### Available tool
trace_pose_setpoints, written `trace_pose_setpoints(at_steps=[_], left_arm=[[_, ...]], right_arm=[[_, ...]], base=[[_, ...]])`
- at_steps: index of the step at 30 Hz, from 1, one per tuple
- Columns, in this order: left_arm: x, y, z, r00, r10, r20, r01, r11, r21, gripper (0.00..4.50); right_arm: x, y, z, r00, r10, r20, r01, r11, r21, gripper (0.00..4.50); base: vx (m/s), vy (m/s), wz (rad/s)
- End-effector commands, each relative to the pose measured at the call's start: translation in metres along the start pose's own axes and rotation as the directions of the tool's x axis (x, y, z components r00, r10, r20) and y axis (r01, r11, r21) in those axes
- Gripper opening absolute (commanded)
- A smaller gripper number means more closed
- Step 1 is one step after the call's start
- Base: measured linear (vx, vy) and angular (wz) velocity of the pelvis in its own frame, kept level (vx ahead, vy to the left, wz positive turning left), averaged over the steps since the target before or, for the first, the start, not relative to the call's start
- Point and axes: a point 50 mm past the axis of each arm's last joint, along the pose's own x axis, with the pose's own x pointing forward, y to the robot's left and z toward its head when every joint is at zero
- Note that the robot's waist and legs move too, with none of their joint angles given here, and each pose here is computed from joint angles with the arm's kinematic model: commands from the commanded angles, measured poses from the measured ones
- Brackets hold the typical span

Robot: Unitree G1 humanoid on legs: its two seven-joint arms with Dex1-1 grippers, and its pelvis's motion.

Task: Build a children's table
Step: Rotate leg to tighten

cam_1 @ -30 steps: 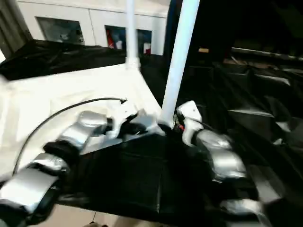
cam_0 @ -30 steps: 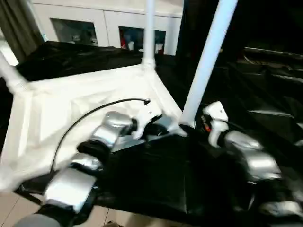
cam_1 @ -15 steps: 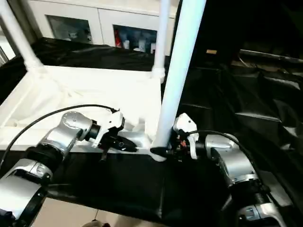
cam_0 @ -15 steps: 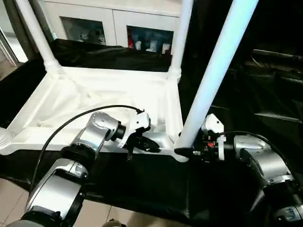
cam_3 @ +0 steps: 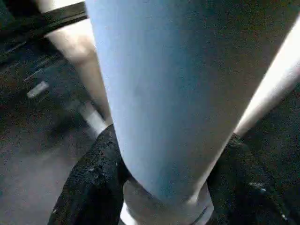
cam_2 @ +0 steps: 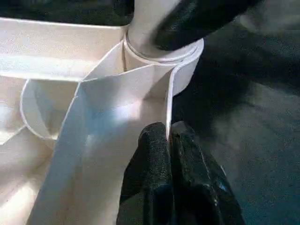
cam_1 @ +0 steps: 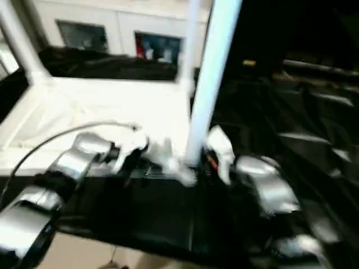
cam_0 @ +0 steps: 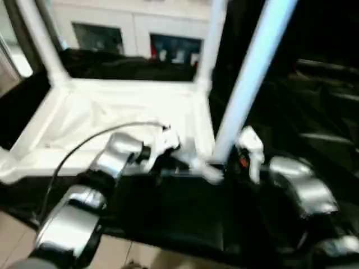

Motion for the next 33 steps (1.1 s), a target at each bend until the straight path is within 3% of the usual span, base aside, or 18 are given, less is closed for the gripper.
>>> trace_pose_setpoints(at_steps=[1,6,7,11,12,13,14,17,19,25,29,33], left_arm=[[0.007,0.006,0.004,0.992,0.129,0.008,-0.129,0.990,-0.052,0.00],[0.025,0.004,0.016,0.973,0.228,0.028,-0.225,0.971,-0.079,0.00],[0.034,-0.001,0.019,0.977,0.212,0.037,-0.209,0.975,-0.072,0.00],[0.044,-0.008,0.023,0.982,0.183,0.047,-0.180,0.982,-0.061,0.00],[0.044,-0.008,0.023,0.982,0.183,0.047,-0.180,0.982,-0.061,0.00],[0.046,-0.009,0.024,0.982,0.180,0.048,-0.177,0.982,-0.057,0.00],[0.045,-0.010,0.023,0.987,0.153,0.049,-0.151,0.988,-0.037,0.00],[0.042,-0.011,0.021,0.992,0.116,0.048,-0.115,0.993,-0.017,0.00],[0.038,-0.012,0.018,0.996,0.075,0.039,-0.075,0.997,-0.004,0.00],[0.021,-0.014,0.004,0.997,-0.081,-0.002,0.081,0.996,0.045,0.00],[0.008,-0.025,-0.006,0.960,-0.279,-0.027,0.280,0.958,0.064,0.00],[-0.001,-0.029,-0.016,0.933,-0.353,-0.065,0.356,0.934,0.036,0.00]], right_arm=[[0.001,-0.006,-0.026,0.976,-0.190,-0.107,0.202,0.974,0.106,1.98],[0.014,0.005,-0.032,0.945,-0.306,-0.113,0.319,0.940,0.125,1.96],[0.021,0.014,-0.030,0.952,-0.293,-0.093,0.303,0.943,0.135,1.96],[0.030,0.028,-0.025,0.967,-0.246,-0.062,0.251,0.961,0.117,1.96],[0.030,0.028,-0.025,0.967,-0.246,-0.062,0.251,0.961,0.117,2.31],[0.031,0.029,-0.024,0.969,-0.241,-0.056,0.245,0.964,0.106,2.31],[0.030,0.027,-0.021,0.976,-0.216,-0.033,0.219,0.969,0.112,2.67],[0.027,0.025,-0.018,0.985,-0.170,-0.017,0.170,0.978,0.119,2.85],[0.023,0.026,-0.016,0.996,-0.090,-0.022,0.091,0.993,0.070,3.11],[0.002,0.022,-0.008,0.985,0.161,-0.056,-0.165,0.983,-0.082,3.11],[-0.011,0.021,-0.003,0.955,0.287,-0.071,-0.293,0.950,-0.104,3.11],[-0.023,0.020,0.000,0.920,0.379,-0.096,-0.389,0.913,-0.121,3.11]], base=[[0.000,0.000,0.00],[0.000,0.000,0.00],[0.000,0.000,0.00],[0.000,0.000,0.00],[0.000,0.000,0.00],[0.000,0.000,0.00],[0.000,0.000,0.00],[0.000,0.000,0.00],[0.000,0.000,0.00],[0.000,0.000,0.00],[0.000,0.000,0.00],[0.000,0.000,0.00]])
